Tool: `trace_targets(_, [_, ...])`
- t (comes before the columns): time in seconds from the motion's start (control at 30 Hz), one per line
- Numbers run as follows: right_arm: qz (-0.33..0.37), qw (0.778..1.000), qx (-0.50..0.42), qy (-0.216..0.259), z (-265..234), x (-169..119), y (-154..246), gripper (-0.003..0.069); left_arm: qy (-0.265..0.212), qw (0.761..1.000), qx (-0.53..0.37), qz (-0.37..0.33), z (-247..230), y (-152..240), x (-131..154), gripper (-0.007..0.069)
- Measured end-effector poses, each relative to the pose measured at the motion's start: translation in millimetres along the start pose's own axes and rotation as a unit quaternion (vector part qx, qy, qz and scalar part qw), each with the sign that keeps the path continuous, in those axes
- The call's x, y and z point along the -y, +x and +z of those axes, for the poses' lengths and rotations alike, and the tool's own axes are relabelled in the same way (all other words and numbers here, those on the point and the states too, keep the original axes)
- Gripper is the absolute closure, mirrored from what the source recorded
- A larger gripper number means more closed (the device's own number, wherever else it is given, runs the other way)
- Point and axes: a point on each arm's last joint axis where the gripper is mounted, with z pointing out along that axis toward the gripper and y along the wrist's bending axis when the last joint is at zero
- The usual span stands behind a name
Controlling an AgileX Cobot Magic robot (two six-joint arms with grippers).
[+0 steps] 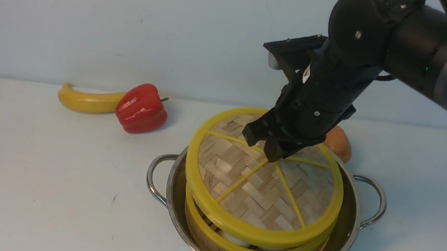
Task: Place the steamer in the pot on the white table, and put the lid on the steamer.
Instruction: 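Place the bamboo steamer lid onto the steamer basket in the pot with the right gripper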
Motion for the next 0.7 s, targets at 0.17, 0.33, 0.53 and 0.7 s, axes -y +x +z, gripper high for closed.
trace_targets(0.17, [0.004, 1.000, 0.013, 0.005, -11.8, 0.0, 0.3, 0.0529, 0.000, 1.000, 0.000, 0.000, 0.0, 0.0, 0.0, 0.0615])
trace_targets(0.33, [0.012, 1.000, 0.010, 0.001, -17.9, -1.1, 9.0, 0.0529, 0.000, 1.000, 0.000, 0.000, 0.0, 0.0, 0.0, 0.0615])
trace_targets(0.53, [0.005, 1.000, -0.022, 0.019, -5.9, 3.2, 21.0, 0.0529, -0.001, 1.000, 0.000, 0.001, 0.0, -0.1, -0.2, 0.0615])
trace_targets(0.7, [-0.003, 1.000, -0.021, 0.022, -6.3, 3.6, 20.5, 0.0529, -0.002, 1.000, 0.001, 0.002, 0.0, -0.2, -0.4, 0.0615])
